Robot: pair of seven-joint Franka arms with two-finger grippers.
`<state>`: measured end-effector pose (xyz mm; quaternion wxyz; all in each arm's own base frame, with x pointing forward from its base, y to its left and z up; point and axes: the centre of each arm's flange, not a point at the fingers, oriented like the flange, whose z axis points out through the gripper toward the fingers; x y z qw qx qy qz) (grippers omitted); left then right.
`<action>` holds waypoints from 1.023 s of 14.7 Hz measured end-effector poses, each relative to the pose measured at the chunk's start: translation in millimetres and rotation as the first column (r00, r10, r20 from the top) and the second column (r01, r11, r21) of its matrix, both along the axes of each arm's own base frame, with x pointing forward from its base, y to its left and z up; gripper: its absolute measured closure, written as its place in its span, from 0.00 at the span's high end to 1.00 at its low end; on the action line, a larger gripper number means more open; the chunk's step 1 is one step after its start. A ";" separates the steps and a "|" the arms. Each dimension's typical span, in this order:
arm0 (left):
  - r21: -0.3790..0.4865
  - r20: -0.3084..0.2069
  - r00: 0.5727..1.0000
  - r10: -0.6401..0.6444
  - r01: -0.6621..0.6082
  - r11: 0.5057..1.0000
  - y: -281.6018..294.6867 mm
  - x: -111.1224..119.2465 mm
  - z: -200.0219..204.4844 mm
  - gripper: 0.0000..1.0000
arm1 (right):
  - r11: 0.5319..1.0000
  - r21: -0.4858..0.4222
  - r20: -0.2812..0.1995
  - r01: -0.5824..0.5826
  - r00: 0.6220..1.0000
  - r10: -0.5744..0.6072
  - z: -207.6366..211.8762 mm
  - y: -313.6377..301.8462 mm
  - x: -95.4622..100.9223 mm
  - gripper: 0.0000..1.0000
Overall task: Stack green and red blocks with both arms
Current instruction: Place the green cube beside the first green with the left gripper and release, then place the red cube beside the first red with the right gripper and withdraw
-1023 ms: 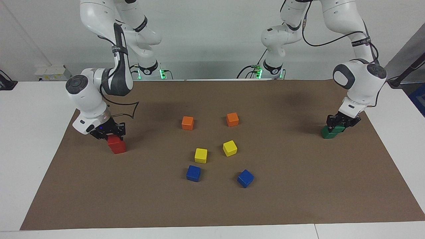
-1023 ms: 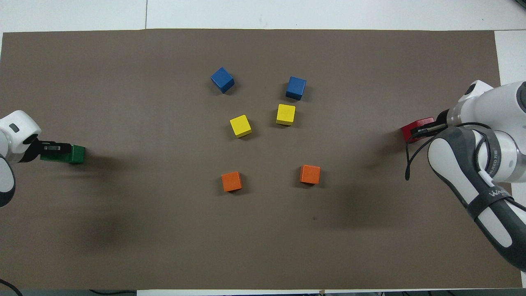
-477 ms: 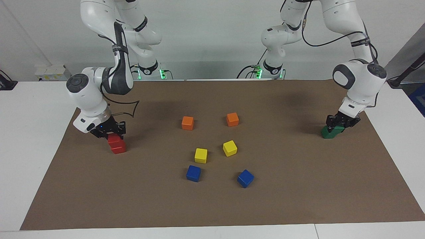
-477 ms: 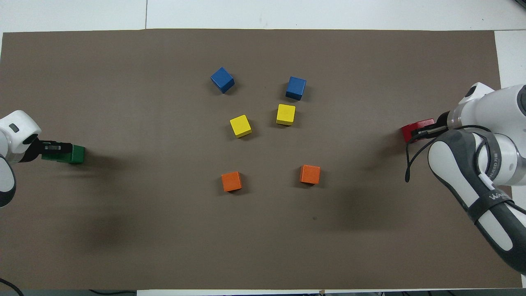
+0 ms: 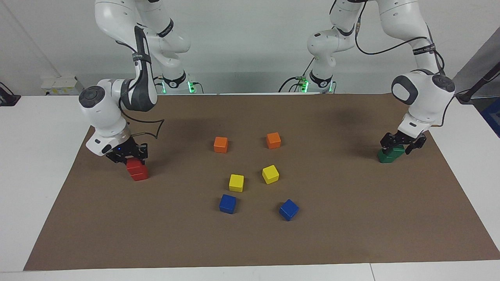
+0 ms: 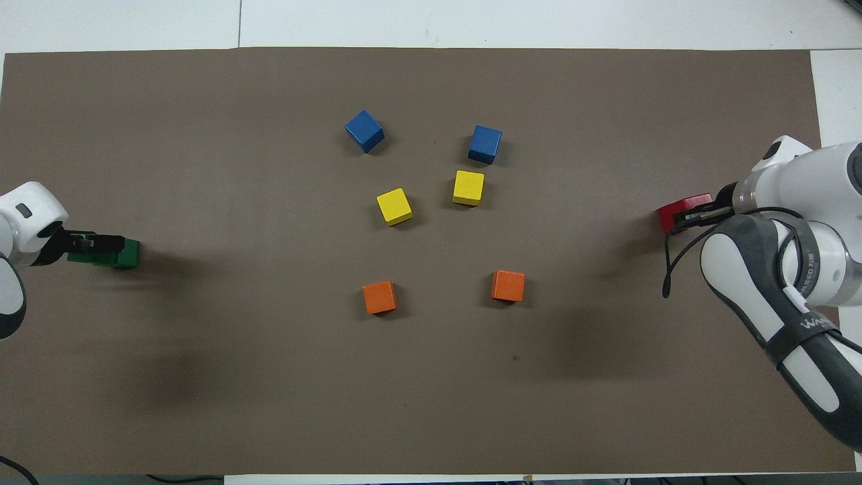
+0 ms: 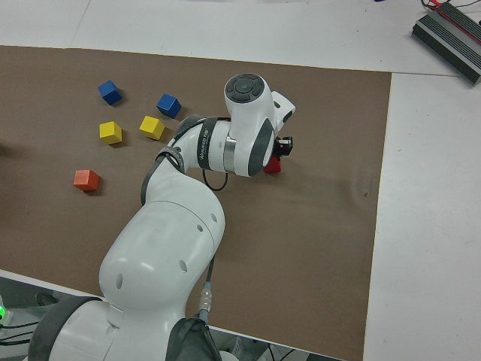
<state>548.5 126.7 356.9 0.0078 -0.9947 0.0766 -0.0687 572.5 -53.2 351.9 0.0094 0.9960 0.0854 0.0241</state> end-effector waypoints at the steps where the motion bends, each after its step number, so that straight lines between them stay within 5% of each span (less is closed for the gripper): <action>1: -0.004 -0.010 1.000 -0.001 0.001 1.000 0.5 3.4 8.6 1.00 | 1.000 0.000 0.000 0.000 1.000 0.000 0.0 0.0 0.0 0.55; 3: -0.014 -0.037 0.999 -0.008 0.008 1.000 0.7 15.0 43.8 1.00 | 1.000 0.000 0.000 0.000 1.000 0.000 -0.2 0.0 -0.2 0.59; 7: -0.024 -0.015 1.000 0.027 -0.027 0.999 -4.3 25.2 121.9 1.00 | 1.000 0.000 0.000 0.001 1.000 -0.001 -0.3 -0.6 -0.5 0.99; 10: -0.047 0.012 0.987 0.162 -0.162 0.986 -21.3 15.5 164.1 1.00 | 1.000 -0.001 0.005 0.000 1.000 0.000 2.9 0.0 0.5 1.00; 15: -0.058 -0.089 0.977 0.192 -0.198 0.978 -51.3 -3.8 211.7 1.00 | 1.000 0.003 -0.027 -0.015 1.000 0.015 48.7 11.4 10.3 1.00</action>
